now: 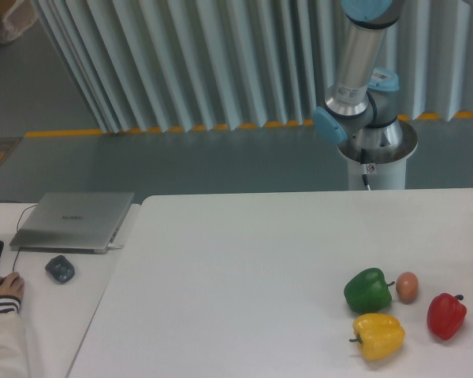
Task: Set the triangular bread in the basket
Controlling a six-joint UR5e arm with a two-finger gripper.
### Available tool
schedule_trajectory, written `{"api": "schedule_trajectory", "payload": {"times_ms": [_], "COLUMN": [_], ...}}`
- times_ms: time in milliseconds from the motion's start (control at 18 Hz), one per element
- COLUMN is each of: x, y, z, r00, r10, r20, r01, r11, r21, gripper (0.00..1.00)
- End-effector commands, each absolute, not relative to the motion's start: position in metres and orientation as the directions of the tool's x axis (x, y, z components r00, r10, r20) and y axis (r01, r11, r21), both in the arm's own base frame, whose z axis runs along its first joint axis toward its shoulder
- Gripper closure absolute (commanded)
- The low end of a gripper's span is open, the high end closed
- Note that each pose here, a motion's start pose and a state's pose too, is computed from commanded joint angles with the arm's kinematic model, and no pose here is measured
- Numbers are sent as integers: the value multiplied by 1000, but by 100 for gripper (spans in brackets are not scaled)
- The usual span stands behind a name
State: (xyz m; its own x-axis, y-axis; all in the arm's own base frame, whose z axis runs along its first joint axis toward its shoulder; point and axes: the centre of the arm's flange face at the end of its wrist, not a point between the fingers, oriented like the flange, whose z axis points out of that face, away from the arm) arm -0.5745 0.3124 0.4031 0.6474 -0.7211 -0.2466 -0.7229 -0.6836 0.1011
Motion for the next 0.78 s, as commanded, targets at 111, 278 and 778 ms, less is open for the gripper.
{"api": "schedule_trajectory", "payload": {"times_ms": [111,278,778], "x": [-567,-553,-471], "y": [324,339,410], "z": [405,413,424], "r00": [639,619,645], "r10": [-727,-740,-741], "r20": [-250,-262,-189], "r01": [-731,-749,-752], "r11": [-676,-657,-659], "r21": [97,87,18], "gripper": [0,0,0]}}
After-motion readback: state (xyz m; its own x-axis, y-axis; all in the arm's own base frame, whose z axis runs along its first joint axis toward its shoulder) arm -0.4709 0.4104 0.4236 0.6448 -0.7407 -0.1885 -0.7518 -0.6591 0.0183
